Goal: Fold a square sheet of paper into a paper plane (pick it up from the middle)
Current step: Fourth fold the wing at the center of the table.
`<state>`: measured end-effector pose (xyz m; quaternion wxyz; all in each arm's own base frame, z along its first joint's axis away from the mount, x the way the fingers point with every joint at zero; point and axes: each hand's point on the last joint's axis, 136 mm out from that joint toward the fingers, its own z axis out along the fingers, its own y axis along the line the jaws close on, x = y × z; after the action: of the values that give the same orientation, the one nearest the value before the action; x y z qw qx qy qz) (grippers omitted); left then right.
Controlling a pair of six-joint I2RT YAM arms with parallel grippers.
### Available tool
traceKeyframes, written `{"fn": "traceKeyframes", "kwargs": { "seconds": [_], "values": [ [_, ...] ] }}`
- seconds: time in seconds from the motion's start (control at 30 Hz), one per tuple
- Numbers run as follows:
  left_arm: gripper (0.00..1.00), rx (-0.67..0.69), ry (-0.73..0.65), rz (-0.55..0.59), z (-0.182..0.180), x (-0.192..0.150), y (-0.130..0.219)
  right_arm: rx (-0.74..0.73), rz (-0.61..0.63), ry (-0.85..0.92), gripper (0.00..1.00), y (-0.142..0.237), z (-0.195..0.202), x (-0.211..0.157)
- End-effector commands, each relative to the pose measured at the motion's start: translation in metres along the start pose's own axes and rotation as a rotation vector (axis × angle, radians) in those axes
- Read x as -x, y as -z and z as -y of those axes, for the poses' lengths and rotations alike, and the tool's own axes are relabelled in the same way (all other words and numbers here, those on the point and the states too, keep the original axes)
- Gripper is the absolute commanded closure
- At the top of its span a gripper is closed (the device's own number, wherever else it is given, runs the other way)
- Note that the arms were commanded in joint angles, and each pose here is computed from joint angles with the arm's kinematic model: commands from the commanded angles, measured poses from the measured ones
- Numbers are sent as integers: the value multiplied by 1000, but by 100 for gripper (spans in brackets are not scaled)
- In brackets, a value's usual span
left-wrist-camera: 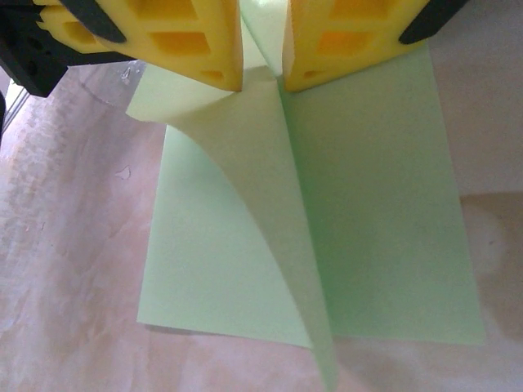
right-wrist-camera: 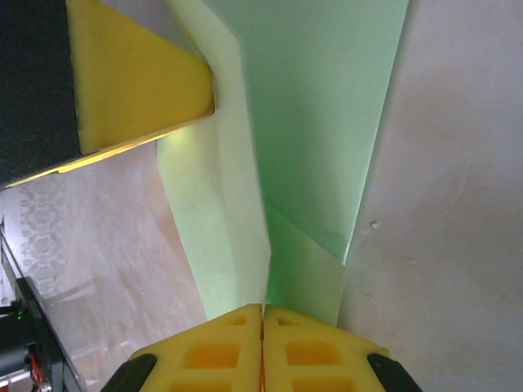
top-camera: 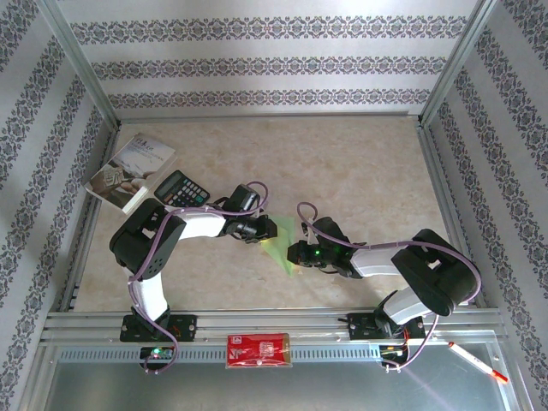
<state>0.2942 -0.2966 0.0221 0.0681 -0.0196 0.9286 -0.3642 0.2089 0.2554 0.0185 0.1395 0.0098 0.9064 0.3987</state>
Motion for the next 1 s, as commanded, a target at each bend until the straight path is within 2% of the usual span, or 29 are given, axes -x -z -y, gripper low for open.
{"fn": "traceKeyframes", "kwargs": {
  "seconds": [0.0,0.13,0.37,0.67,0.97],
  "values": [
    [76,17,11,-2,-10,-8,-4,-30,42,-30,94,5,12,0],
    [71,14,26,-1,-14,-13,-4,-26,65,-40,96,7,12,2],
    [70,1,42,-3,-15,-19,-1,-33,65,-51,97,6,18,-2],
    [68,-76,2,36,12,-5,8,-45,87,-60,97,6,21,-3],
    [79,-147,-20,55,35,7,10,-63,102,-72,98,6,27,-7]
  ]
}}
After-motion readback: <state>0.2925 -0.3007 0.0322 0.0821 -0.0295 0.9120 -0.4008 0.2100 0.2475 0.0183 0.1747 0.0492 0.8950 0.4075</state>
